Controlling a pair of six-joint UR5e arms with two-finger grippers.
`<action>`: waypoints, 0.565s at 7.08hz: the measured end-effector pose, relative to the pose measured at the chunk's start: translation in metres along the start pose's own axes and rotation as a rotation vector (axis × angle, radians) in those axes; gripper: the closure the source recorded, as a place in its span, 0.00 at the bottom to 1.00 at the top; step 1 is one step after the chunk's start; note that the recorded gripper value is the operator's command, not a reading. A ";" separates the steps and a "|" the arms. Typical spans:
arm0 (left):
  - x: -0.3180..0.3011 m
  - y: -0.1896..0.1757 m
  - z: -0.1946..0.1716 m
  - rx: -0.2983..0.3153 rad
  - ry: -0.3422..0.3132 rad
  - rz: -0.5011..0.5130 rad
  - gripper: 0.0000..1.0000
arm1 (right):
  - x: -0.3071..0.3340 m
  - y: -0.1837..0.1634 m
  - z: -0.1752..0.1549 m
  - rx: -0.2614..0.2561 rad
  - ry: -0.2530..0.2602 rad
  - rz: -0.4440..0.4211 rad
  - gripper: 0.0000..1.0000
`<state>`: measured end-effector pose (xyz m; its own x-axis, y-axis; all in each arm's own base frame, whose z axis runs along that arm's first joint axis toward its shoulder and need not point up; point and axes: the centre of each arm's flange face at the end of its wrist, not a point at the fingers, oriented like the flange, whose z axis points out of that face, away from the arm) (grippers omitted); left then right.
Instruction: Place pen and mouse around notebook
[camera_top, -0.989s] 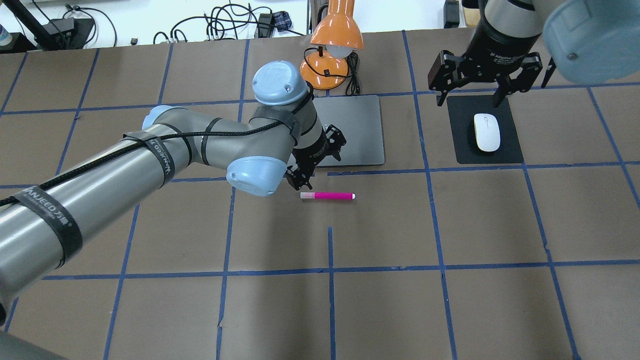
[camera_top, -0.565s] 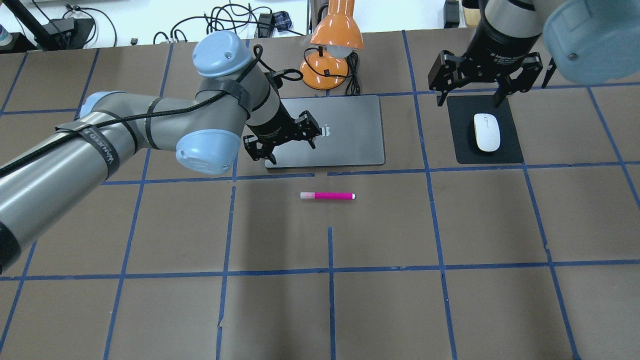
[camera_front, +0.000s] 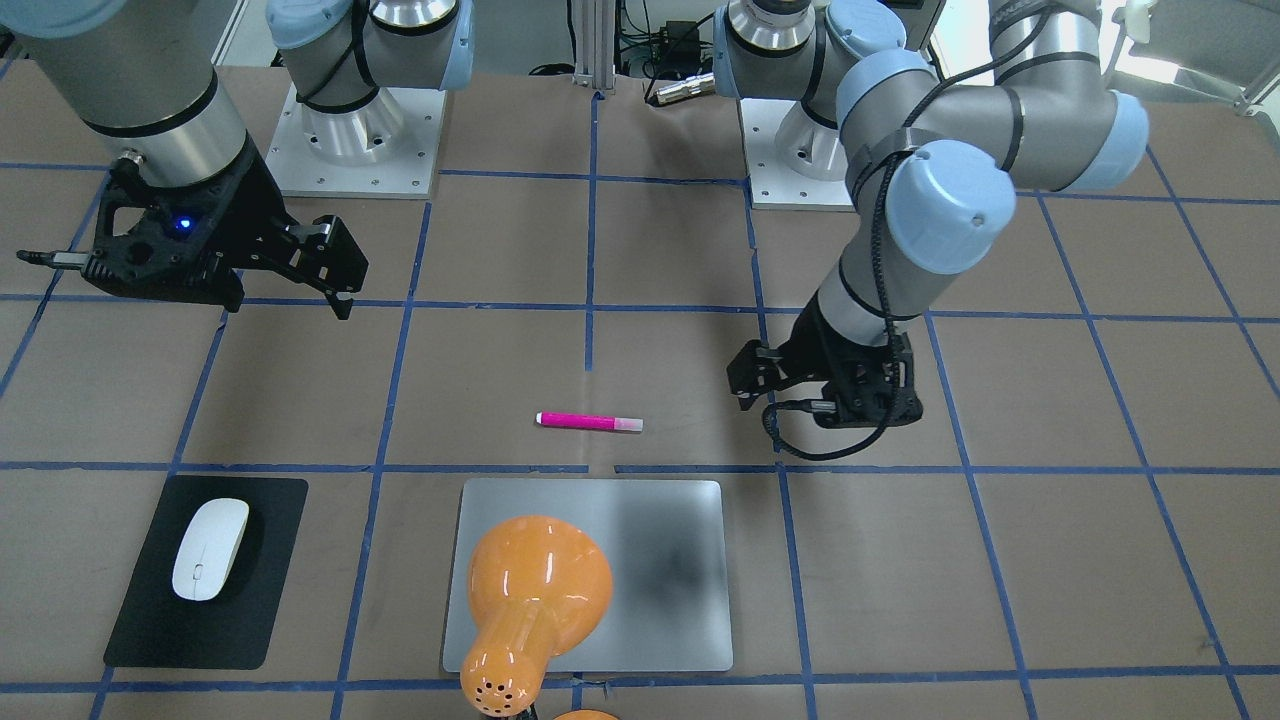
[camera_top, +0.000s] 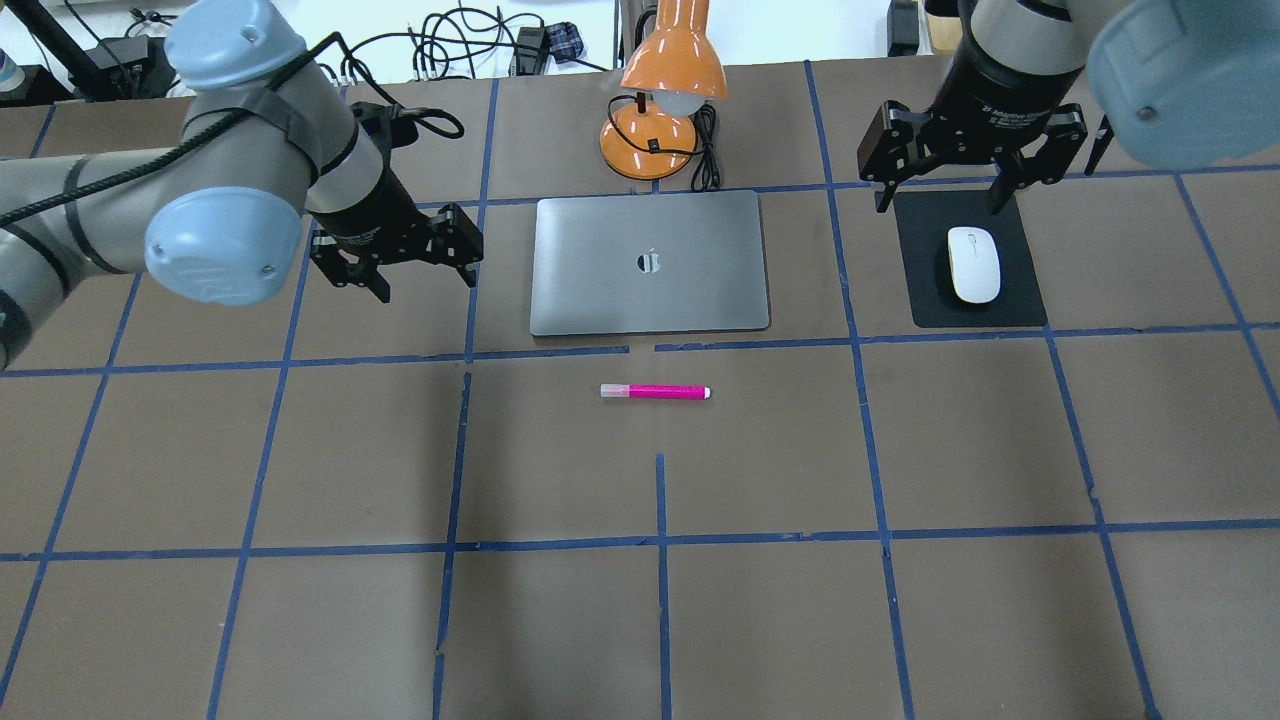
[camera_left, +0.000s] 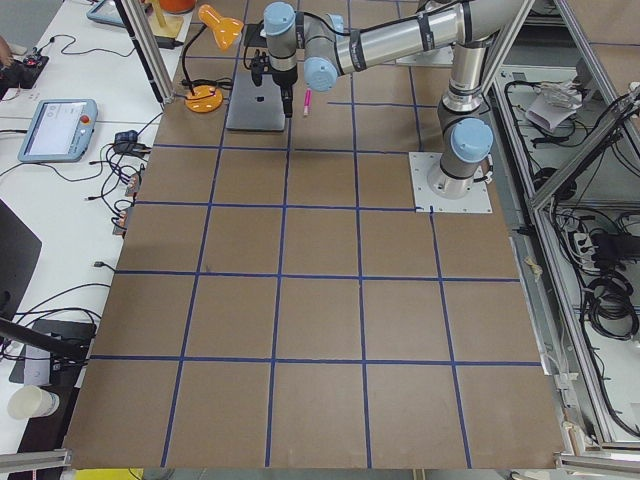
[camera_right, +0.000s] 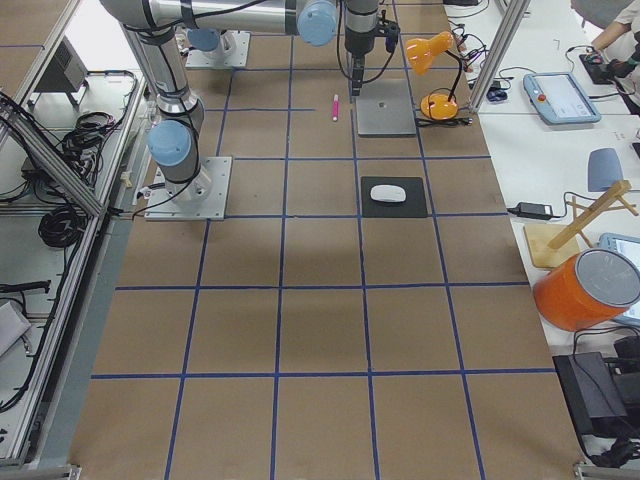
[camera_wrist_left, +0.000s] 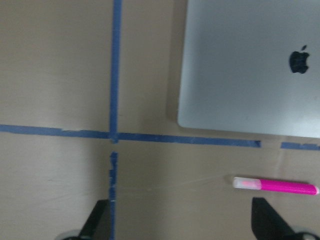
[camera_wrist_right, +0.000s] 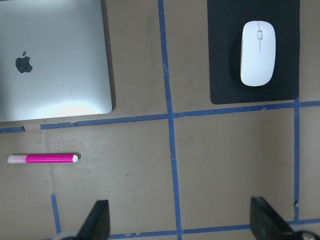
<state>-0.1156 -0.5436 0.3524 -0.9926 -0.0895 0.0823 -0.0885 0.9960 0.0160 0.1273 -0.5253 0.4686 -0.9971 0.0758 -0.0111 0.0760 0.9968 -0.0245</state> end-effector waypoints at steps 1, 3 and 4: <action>-0.015 0.007 -0.020 0.002 -0.012 0.004 0.00 | 0.000 0.000 0.000 -0.001 0.000 -0.001 0.00; -0.024 0.028 -0.055 0.008 -0.034 0.006 0.00 | 0.000 -0.001 0.003 -0.006 0.003 -0.002 0.00; -0.023 0.039 -0.069 0.015 -0.041 0.009 0.00 | 0.000 -0.001 0.005 -0.011 0.004 -0.001 0.00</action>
<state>-0.0906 -0.5036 0.4196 -0.9960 -0.0799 0.0411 -0.0800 0.9968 0.0002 0.1270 -0.5261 0.4633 -0.9972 0.0747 -0.0074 0.0748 0.9971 -0.0139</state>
